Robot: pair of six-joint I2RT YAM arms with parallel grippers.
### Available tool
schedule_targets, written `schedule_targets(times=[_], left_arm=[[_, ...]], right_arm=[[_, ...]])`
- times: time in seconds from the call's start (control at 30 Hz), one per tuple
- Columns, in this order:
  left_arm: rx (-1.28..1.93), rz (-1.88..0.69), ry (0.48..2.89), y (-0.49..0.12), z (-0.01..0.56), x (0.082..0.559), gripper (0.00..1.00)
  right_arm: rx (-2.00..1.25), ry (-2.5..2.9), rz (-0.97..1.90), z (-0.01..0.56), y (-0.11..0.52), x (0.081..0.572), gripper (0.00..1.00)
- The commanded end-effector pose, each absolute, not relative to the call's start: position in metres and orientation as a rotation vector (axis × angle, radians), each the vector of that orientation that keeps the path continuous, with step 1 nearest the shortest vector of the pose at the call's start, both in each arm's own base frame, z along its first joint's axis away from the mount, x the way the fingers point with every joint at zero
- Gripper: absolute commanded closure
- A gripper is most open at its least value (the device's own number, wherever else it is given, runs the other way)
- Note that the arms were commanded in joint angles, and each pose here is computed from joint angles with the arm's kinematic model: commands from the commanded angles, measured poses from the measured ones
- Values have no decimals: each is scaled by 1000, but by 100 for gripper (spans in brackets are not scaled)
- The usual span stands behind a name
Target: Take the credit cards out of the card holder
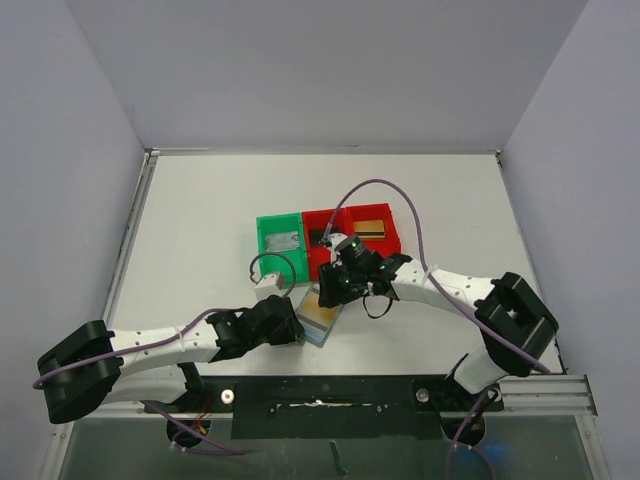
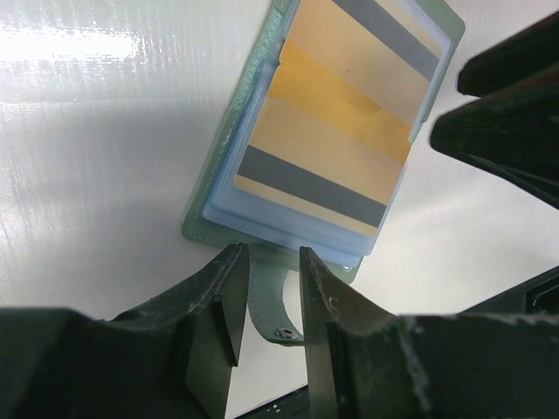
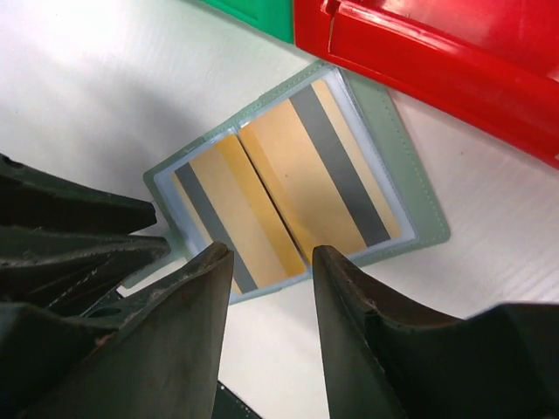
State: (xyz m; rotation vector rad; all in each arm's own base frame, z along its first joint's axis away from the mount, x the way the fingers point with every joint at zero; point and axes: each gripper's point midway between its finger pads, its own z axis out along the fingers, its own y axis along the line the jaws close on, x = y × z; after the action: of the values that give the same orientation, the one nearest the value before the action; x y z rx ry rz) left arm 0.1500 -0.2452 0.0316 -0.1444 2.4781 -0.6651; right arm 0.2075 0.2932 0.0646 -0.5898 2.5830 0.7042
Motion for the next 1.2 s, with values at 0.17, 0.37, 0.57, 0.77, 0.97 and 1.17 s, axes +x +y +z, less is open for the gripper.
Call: schedule_targets(times=[0.17,0.37,0.57,0.77,0.97,1.17], left_arm=[[-149,-739,2425,-261,47,160,68],[-164,-712,2431,-253,40,162,66],[-182,-705,2419,-245,39,166,66],[-157,-721,2408,-241,38,171,66],[-106,-721,2406,-237,44,171,66],[-6,-762,2389,-238,60,168,60]], right_arm=[[-651,2567,848,44,319,208,64],[-665,2567,952,46,315,187,79],[-482,2521,1109,51,320,149,89],[-384,2511,1107,48,331,130,81],[-232,2517,1009,39,321,146,70],[-75,2456,1086,44,315,153,68]])
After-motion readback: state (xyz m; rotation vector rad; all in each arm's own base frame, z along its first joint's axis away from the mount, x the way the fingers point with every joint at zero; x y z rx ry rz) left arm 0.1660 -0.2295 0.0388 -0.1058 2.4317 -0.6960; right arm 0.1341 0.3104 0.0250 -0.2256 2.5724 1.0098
